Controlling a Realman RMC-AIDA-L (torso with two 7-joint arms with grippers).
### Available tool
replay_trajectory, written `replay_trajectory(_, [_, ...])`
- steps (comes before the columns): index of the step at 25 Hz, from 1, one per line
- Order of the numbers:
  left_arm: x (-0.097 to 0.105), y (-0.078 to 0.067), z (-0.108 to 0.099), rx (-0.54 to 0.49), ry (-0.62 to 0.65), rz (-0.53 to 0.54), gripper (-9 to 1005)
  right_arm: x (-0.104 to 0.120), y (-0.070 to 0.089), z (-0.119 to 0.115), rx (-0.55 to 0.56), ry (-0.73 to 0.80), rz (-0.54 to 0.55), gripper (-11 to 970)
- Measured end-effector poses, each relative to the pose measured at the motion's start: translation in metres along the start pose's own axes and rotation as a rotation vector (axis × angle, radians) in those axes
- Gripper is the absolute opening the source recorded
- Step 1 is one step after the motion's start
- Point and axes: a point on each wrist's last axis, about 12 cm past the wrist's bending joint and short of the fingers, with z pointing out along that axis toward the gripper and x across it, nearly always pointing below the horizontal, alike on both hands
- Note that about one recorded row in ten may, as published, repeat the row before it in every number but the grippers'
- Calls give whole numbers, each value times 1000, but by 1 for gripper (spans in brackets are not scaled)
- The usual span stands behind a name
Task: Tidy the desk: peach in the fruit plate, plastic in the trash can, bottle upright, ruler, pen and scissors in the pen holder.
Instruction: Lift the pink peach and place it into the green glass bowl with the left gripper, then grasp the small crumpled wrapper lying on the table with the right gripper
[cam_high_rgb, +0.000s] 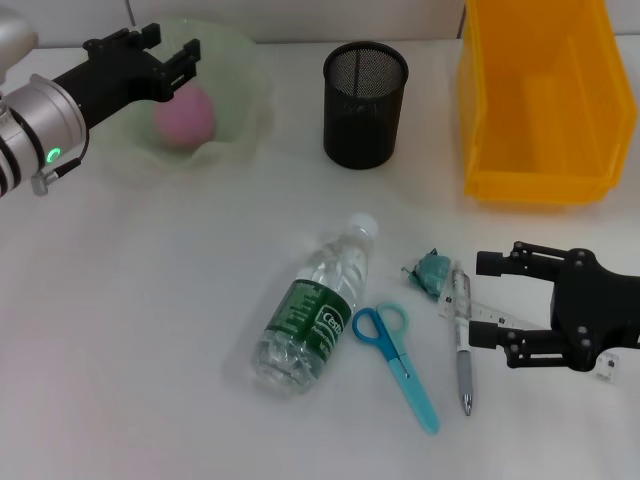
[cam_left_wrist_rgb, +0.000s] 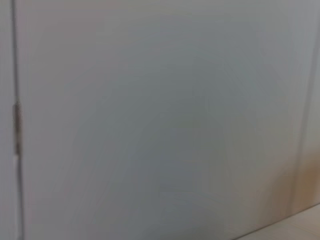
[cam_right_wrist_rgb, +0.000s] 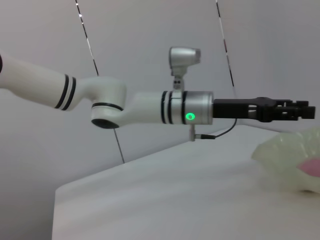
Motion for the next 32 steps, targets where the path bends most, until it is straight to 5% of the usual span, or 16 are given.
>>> replay_trajectory(9, [7,-25,-44,310,-111,59,710,-4,-2,-2,6,1,42,833])
replay_trajectory(14, [18,-42,-67,513,-71,145,873,-35,-8,-15,28,69,148,833])
replay_trajectory(17, [24,-49,-78,600,-49,155,872,-51,-10,-18,45,117,192,833])
replay_trajectory(22, [34,-50,-85,591,-24,136,871,-96,-13,-12,140,348,262,832])
replay_trajectory(26, [36,-50,-85,588,-21,132,871,-132,-15,11,292,609,306,832])
replay_trajectory(32, [36,-50,-87,588,-16,124,872,-151,-16,48,435,818,326,832])
